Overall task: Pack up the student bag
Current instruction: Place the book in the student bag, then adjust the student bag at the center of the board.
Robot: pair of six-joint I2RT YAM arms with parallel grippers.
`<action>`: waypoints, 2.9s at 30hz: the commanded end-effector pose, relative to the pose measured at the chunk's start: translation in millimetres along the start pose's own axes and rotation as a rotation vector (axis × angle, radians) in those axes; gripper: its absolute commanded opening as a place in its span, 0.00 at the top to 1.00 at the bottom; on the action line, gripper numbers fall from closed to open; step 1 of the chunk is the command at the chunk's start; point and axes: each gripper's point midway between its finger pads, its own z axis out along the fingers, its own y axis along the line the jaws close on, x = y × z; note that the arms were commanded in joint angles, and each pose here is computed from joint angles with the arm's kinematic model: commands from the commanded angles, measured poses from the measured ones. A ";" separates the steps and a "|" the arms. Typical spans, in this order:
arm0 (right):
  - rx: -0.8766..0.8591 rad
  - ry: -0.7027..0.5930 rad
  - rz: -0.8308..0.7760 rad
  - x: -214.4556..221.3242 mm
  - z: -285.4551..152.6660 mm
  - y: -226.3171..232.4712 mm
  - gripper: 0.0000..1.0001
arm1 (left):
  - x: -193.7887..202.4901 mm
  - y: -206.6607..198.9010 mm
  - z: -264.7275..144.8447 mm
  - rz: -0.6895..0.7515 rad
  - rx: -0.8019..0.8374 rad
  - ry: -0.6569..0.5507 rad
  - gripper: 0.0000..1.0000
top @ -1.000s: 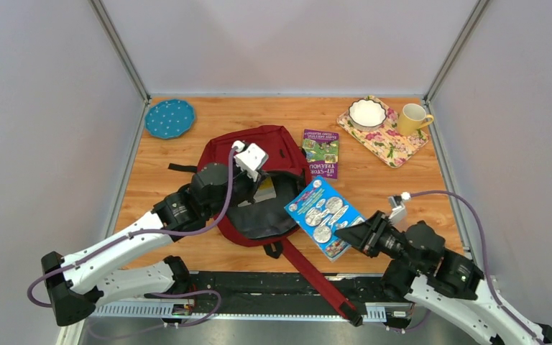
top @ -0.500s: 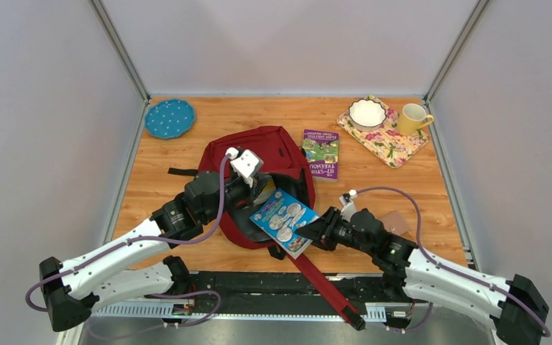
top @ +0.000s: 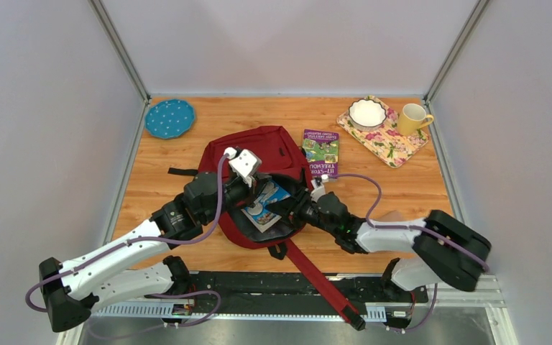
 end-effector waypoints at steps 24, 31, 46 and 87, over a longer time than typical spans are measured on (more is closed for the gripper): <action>0.104 -0.285 -0.043 -31.5 65.6 -44.3 0.20 | -6.9 -1.1 -3.5 -0.105 -0.016 -0.054 1.00; 0.120 -0.257 -0.012 -26.7 65.2 -46.5 0.50 | -4.5 -0.1 -4.9 -0.104 -0.021 -0.047 1.00; 0.049 -0.354 -0.046 -54.1 102.0 -13.6 0.66 | 10.1 3.4 -12.0 -0.122 -0.043 -0.002 1.00; 0.479 -0.139 -0.402 -119.7 -70.6 -37.2 0.13 | 48.2 7.0 -54.4 -0.067 -0.026 0.113 1.00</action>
